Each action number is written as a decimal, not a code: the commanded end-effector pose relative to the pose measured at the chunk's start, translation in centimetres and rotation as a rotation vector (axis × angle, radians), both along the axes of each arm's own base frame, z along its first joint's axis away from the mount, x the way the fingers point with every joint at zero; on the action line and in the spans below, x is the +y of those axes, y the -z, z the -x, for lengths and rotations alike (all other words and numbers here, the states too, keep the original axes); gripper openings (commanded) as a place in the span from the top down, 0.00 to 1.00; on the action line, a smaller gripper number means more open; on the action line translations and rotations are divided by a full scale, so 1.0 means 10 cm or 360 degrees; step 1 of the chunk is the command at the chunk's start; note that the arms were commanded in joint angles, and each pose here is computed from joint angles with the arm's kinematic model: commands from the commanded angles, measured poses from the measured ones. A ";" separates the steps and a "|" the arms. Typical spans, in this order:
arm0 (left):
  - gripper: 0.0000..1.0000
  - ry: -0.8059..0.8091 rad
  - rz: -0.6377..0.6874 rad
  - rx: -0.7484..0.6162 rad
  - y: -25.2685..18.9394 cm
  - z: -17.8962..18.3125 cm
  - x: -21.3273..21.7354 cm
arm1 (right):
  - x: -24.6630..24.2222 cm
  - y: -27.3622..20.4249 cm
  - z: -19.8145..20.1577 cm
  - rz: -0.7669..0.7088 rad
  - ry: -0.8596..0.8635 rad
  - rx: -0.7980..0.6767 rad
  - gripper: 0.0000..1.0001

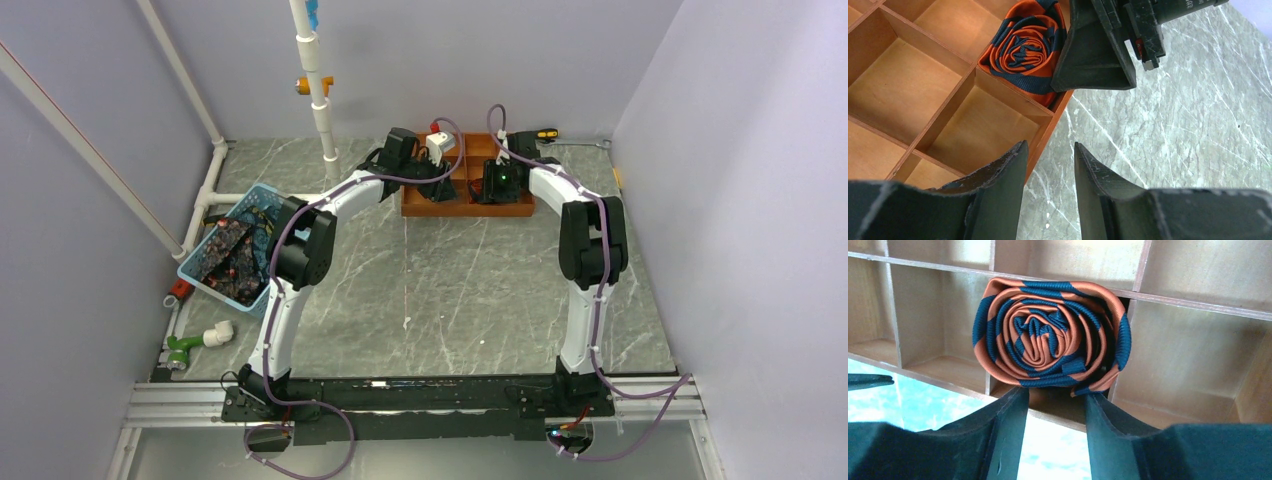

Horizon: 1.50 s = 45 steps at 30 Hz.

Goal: Roll the ties
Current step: Place the tie in the storage box, then reset both arms

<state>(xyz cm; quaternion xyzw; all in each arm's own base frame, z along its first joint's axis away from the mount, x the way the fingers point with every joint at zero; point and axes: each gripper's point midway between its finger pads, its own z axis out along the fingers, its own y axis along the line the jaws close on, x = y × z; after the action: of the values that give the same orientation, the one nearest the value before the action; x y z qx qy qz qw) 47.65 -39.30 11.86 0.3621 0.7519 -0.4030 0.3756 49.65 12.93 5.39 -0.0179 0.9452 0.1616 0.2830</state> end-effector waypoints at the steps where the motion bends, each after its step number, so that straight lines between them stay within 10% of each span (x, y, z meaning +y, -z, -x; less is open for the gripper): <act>1: 0.56 0.0055 0.0062 -0.0079 -0.18 0.00 -0.09 | 0.04 -0.38 0.03 -0.0053 -0.0031 -0.0052 0.52; 12: 0.55 0.0059 0.0062 -0.0092 -0.21 0.01 -0.08 | 0.03 -0.51 0.23 -0.0051 -0.0055 0.0049 0.44; 19: 0.55 0.0068 0.0070 -0.0100 -0.24 0.02 -0.09 | 0.19 -0.70 0.57 -0.0194 -0.0253 0.0062 0.61; 32: 0.54 0.0115 0.0018 -0.0160 -0.24 0.12 -0.02 | -0.35 -0.90 -0.39 -0.0021 -0.0061 -0.0304 0.65; 45: 0.54 0.0092 0.0005 -0.0139 -0.19 0.09 0.02 | -0.31 -0.47 -0.28 -0.0057 -0.0082 -0.0153 0.80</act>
<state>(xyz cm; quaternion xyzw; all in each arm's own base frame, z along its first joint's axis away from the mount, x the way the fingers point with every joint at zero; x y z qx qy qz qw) 46.65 -38.93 9.84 0.3852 0.7505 -0.3954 0.3633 52.49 9.63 9.80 -0.0366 0.9305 0.1805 0.3166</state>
